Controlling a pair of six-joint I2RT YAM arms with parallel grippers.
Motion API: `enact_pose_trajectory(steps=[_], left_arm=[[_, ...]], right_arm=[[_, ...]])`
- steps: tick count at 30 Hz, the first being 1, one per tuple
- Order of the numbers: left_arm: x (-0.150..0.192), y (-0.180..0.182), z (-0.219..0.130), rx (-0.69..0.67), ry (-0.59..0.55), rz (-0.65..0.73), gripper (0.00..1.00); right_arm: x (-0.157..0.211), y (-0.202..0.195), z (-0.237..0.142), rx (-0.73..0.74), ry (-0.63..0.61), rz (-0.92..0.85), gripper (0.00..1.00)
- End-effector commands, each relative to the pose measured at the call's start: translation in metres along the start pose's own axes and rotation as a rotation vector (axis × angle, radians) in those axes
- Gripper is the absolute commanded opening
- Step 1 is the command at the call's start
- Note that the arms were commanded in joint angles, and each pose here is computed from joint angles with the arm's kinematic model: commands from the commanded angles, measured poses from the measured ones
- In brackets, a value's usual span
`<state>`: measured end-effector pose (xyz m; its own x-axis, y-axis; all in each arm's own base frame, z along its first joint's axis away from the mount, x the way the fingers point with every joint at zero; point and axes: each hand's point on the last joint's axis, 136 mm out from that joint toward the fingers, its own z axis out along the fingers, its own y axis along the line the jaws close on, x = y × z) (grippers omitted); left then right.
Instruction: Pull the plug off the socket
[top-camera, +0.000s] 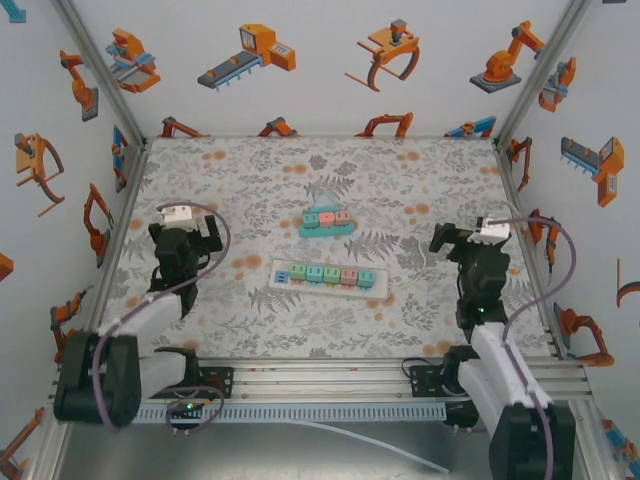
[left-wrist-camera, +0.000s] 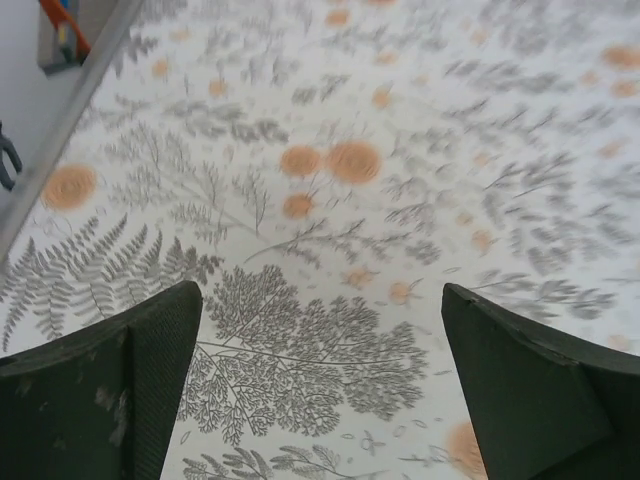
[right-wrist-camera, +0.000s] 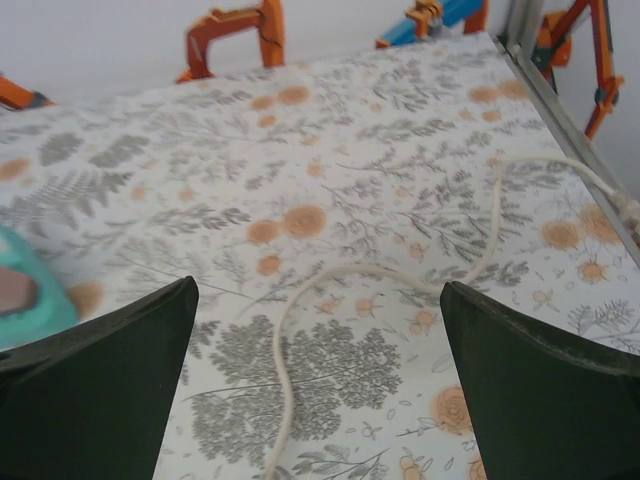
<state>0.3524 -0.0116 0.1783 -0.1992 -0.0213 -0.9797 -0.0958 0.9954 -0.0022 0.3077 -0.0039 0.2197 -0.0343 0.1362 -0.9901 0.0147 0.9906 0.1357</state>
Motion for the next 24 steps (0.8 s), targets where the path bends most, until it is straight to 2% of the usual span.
enact_pose_trajectory(steps=[1, 5, 7, 11, 15, 20, 24], left_arm=[[-0.014, -0.013, -0.027, 0.093, 0.06, -0.122, 0.97], [-0.027, -0.042, -0.059, 0.274, 0.079, -0.456, 0.97], [-0.027, -0.069, -0.069, 0.411, 0.124, -0.529, 0.97], [-0.012, -0.11, -0.089, 0.51, 0.3, -0.453, 0.97], [0.009, -0.146, -0.109, 0.621, 0.44, -0.313, 0.97], [0.042, -0.16, -0.111, 0.644, 0.602, -0.231, 0.97], [0.059, -0.159, -0.102, 0.606, 0.651, -0.185, 0.97]], right_arm=[[0.02, 0.028, -0.023, -0.158, 0.123, 0.029, 0.99], [0.001, 0.068, -0.052, -0.384, 0.097, -0.006, 0.99], [-0.008, 0.082, -0.061, -0.468, 0.062, 0.012, 0.98], [-0.02, 0.119, -0.079, -0.684, 0.01, -0.013, 0.96], [-0.015, 0.145, -0.084, -0.815, 0.038, -0.085, 0.96], [0.013, 0.181, -0.093, -0.98, 0.121, -0.247, 0.96], [0.044, 0.191, -0.09, -1.008, 0.235, -0.404, 0.96]])
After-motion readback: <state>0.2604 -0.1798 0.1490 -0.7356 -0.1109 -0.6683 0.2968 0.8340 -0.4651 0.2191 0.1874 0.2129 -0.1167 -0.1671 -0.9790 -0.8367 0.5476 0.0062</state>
